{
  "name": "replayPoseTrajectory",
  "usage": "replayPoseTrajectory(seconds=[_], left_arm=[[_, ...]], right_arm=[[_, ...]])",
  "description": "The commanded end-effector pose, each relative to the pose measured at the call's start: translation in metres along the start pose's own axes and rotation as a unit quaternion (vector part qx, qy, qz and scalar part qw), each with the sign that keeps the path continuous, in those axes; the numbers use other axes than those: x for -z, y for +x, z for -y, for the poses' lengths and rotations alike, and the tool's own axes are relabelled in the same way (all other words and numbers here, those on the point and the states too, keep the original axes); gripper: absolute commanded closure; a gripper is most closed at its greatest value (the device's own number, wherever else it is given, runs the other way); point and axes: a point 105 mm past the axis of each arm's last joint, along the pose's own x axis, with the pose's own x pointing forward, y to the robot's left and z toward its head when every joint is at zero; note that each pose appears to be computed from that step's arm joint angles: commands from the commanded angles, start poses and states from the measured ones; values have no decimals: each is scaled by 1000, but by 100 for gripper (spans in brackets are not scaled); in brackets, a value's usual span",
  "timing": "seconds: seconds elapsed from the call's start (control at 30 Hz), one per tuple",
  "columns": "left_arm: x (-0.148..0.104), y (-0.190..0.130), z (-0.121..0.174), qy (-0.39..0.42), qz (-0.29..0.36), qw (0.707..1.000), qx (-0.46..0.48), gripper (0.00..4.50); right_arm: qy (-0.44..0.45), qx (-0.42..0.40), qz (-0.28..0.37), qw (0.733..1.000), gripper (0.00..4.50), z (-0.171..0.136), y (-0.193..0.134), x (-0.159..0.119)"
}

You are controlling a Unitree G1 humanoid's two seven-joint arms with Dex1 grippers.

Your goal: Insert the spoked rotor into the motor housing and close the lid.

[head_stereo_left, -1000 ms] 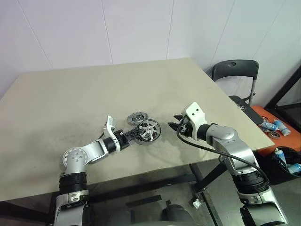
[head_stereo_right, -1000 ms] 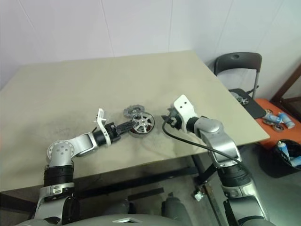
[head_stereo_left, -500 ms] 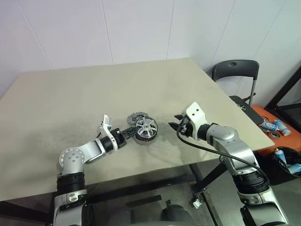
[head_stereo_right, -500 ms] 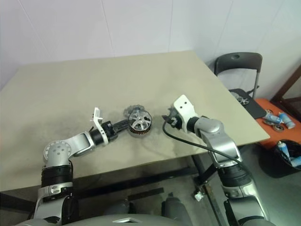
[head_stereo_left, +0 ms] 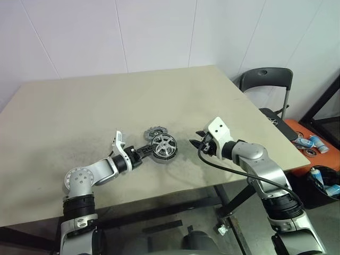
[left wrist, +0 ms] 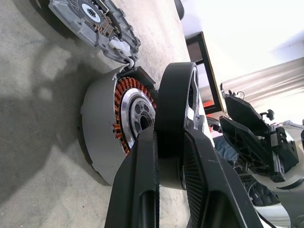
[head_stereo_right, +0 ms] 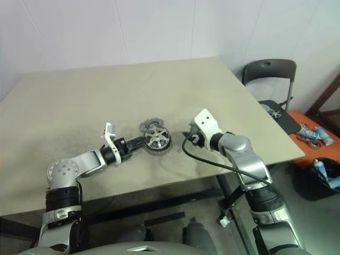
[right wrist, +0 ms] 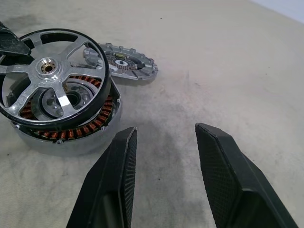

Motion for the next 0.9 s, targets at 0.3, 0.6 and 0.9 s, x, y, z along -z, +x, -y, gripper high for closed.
replayPoseTrajectory(seconds=[0.3,0.6,0.9], left_arm=[[1,9,8,2,-3,1000,14,410],[-2,4,1,-1,8,1000,1,410],[-9,-1,-2,-5,26,1000,6,410]], right_arm=[[-22,4,9,1000,247,1,-2,-6],[-27,2,6,1000,247,-1,-2,-5],[-32,-2,4,999,247,-2,-1,-4]])
